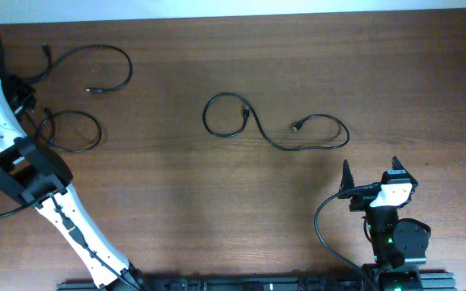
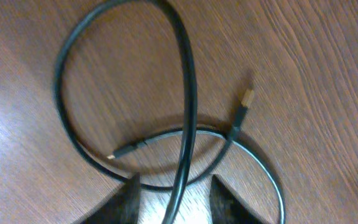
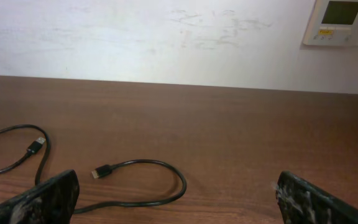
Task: Untangle cables
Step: 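Lay the second cable down at the left and release it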
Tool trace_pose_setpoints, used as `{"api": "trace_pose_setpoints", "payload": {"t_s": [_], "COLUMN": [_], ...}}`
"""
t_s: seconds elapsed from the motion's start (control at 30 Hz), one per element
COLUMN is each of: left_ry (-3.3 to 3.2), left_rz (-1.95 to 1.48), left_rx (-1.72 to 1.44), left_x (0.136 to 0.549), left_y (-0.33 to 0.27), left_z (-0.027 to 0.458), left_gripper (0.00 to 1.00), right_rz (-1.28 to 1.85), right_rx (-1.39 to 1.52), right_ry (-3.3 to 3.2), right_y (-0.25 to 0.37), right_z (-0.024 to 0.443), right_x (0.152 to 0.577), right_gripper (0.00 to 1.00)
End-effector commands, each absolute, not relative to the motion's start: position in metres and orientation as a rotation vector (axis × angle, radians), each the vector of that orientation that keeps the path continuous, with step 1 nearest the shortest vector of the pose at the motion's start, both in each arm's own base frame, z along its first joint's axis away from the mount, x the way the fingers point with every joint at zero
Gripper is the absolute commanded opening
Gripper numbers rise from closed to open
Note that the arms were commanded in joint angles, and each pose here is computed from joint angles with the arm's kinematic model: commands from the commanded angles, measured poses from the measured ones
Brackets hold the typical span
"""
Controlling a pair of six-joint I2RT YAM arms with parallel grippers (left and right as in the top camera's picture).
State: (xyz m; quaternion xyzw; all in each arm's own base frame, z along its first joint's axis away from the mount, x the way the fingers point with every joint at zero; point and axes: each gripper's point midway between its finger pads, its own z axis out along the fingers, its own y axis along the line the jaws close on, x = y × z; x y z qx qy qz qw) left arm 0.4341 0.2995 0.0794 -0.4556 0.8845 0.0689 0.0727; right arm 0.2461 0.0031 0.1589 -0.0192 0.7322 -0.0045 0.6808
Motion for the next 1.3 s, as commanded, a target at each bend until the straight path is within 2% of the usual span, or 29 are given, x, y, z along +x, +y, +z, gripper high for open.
{"api": "trace_pose_setpoints", "payload": {"t_s": [0.0,0.1,0.13,0.2,0.23,0.33,0.5,0.53,0.57,0.63,0.7,0.77,0.83,0.97,1.07,1.13,1.23,1.27], "left_ry": [2.643,2.587,2.558,2.527,2.545,2.668,2.878,2.898,2.909,2.910,2.901,2.884,2.863,2.788,2.746,2.709,2.682,2.671], "left_rz": [0.290,0.294,0.294,0.169,0.125,0.106,-0.035,-0.035,-0.038,-0.040,-0.038,0.009,0.115,0.325,0.335,0.338,0.345,0.347], "left_rx": [-1.381,-1.361,-1.351,-1.318,-1.319,-1.372,-1.395,-1.403,-1.410,-1.421,-1.421,-1.412,-1.400,-1.378,-1.376,-1.372,-1.339,-1.337], "left_x": [0.426,0.432,0.435,0.445,0.445,0.426,0.409,0.406,0.404,0.402,0.403,0.405,0.405,0.411,0.421,0.428,0.433,0.434], "left_y": [0.318,0.322,0.324,0.312,0.305,0.291,0.265,0.264,0.263,0.265,0.267,0.274,0.287,0.319,0.331,0.340,0.347,0.349], "left_z": [0.078,0.099,0.111,0.130,0.128,0.104,0.051,0.044,0.040,0.037,0.037,0.037,0.037,0.030,0.013,0.005,0.013,0.018], "left_gripper": [0.53,0.65,0.65,0.54,0.56,0.64,0.70,0.68,0.65,0.49,0.31,0.08,0.00,0.00,0.02,0.13,0.24,0.41], "right_rz": [-0.019,-0.019,-0.019,-0.019,-0.019,-0.019,-0.019,-0.019,-0.019,-0.019,-0.019,-0.019,-0.019,-0.019,-0.019,-0.019,-0.019,-0.019], "right_rx": [-0.038,-0.038,-0.039,-0.038,-0.038,-0.039,-0.038,-0.038,-0.038,-0.038,-0.038,-0.038,-0.038,-0.038,-0.038,-0.038,-0.038,-0.038], "right_ry": [1.647,1.647,1.647,1.647,1.647,1.647,1.646,1.646,1.647,1.646,1.646,1.647,1.647,1.647,1.647,1.646,1.646,1.646], "right_y": [0.001,0.001,0.001,0.001,0.001,0.001,0.001,0.001,0.001,0.001,0.001,0.001,0.001,0.001,0.001,0.001,0.001,0.001], "right_z": [0.156,0.156,0.156,0.156,0.156,0.156,0.156,0.156,0.156,0.156,0.156,0.156,0.156,0.156,0.156,0.156,0.156,0.156], "right_x": [0.246,0.246,0.246,0.246,0.246,0.246,0.246,0.246,0.246,0.246,0.246,0.246,0.246,0.246,0.246,0.246,0.246,0.246], "right_gripper": [0.98,0.98,0.98,0.98,0.98,0.98,0.98,0.98,0.98,0.98,0.98,0.98,0.98,0.98,0.98,0.98,0.98,0.98]}}
